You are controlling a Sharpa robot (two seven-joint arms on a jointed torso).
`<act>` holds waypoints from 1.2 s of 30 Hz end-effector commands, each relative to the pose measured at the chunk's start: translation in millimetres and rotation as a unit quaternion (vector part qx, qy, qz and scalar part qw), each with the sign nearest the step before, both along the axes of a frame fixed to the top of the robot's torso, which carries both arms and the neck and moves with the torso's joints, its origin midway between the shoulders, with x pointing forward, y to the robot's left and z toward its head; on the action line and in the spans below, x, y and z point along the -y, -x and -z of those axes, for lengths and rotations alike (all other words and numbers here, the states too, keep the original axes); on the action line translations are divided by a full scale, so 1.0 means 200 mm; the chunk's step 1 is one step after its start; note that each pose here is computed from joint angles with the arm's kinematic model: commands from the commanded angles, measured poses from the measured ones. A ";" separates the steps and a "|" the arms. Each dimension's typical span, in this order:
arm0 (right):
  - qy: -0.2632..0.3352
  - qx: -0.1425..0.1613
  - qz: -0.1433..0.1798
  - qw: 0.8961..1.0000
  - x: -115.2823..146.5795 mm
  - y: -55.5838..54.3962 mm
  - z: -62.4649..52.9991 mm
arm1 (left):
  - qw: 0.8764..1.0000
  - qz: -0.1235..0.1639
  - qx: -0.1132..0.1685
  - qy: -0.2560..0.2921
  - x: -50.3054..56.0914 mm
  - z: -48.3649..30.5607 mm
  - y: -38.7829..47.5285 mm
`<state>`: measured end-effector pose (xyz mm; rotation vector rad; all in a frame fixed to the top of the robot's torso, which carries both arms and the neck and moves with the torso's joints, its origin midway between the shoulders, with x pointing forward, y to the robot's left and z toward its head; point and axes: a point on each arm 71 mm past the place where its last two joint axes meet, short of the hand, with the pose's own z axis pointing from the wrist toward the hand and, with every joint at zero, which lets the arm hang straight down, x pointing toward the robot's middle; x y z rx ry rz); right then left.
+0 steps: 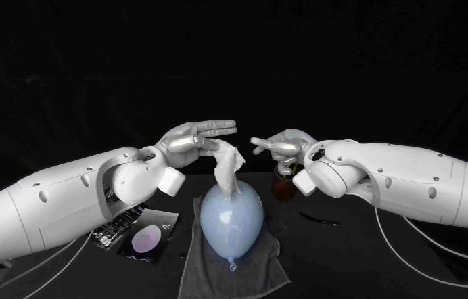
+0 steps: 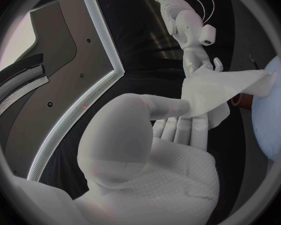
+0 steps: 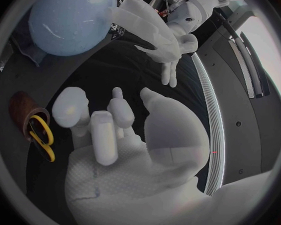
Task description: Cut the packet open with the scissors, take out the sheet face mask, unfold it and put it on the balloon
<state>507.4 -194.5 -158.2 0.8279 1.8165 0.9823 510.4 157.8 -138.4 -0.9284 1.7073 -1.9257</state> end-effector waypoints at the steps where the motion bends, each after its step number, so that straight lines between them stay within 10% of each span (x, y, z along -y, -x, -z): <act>1: -0.036 -0.075 -0.006 0.997 -0.02 0.04 0.08 | 1.000 0.011 0.005 0.017 0.01 -0.015 0.012; 14: -0.160 -0.181 -0.063 0.968 -0.15 0.18 0.23 | 1.000 0.020 0.005 0.020 0.01 -0.020 0.031; 36: -0.316 -0.113 -0.104 0.936 -0.26 0.20 0.15 | 0.999 0.035 0.001 0.017 0.00 -0.021 0.058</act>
